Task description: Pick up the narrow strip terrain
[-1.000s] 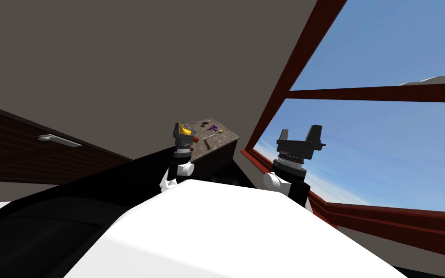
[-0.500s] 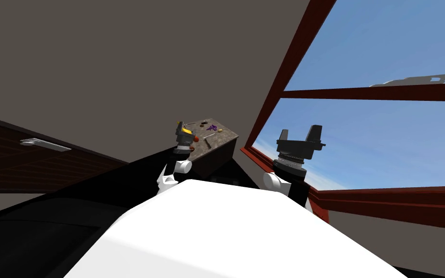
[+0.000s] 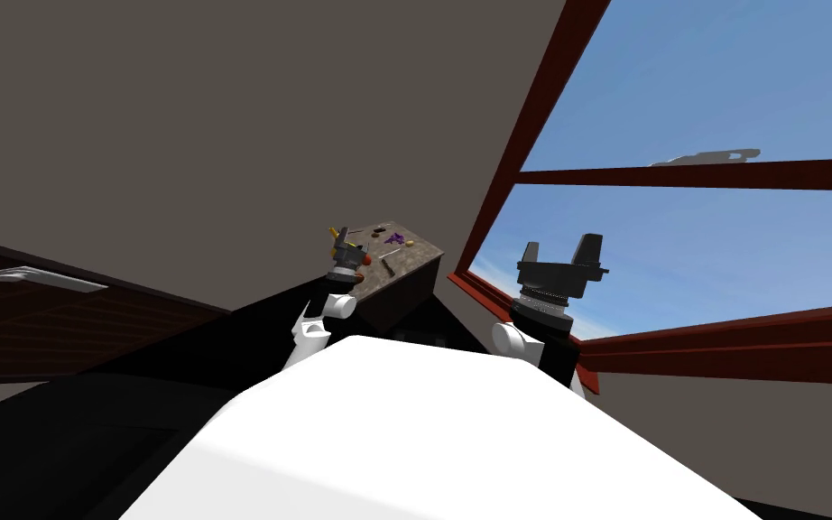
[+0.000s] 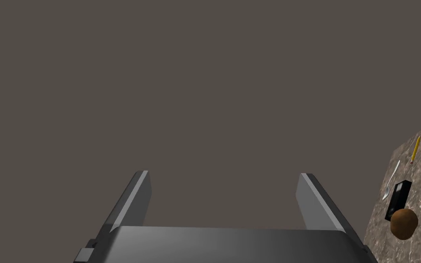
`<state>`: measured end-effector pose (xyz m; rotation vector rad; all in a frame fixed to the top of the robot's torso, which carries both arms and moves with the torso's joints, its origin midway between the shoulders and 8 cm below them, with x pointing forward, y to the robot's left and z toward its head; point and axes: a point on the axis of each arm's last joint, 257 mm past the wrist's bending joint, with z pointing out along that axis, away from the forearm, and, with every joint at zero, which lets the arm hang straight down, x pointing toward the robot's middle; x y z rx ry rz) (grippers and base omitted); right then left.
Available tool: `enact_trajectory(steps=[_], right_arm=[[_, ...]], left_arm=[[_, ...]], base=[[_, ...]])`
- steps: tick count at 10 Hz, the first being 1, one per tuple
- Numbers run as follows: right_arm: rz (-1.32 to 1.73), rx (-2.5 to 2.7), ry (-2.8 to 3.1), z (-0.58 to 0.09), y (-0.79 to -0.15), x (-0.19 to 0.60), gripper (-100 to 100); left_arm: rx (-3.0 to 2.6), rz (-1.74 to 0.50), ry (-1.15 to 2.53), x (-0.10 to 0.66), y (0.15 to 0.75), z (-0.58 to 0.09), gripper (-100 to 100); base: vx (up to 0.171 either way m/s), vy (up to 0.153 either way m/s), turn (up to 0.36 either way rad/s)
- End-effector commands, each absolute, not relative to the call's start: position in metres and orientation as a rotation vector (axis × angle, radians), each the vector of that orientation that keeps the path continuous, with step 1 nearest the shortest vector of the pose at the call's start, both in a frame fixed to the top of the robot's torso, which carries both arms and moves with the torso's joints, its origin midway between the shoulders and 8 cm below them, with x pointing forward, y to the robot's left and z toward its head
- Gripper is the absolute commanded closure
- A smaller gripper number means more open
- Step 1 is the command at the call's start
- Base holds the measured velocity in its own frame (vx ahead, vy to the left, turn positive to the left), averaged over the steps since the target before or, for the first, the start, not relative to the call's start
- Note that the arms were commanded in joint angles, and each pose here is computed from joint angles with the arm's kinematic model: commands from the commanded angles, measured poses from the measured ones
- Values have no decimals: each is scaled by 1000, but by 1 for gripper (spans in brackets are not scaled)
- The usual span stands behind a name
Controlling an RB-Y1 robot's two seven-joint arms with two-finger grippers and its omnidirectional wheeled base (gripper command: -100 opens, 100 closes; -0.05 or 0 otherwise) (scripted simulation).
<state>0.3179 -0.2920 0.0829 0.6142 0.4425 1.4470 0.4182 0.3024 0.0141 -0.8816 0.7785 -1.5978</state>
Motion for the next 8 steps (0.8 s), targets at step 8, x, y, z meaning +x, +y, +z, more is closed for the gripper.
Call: enact_trajectory(steps=[8], right_arm=[[1447,614,443,83,-292,318,0]], left_arm=[[-1058,-1552,942,455,312,-24,-100]], base=[[-32,31,-75]])
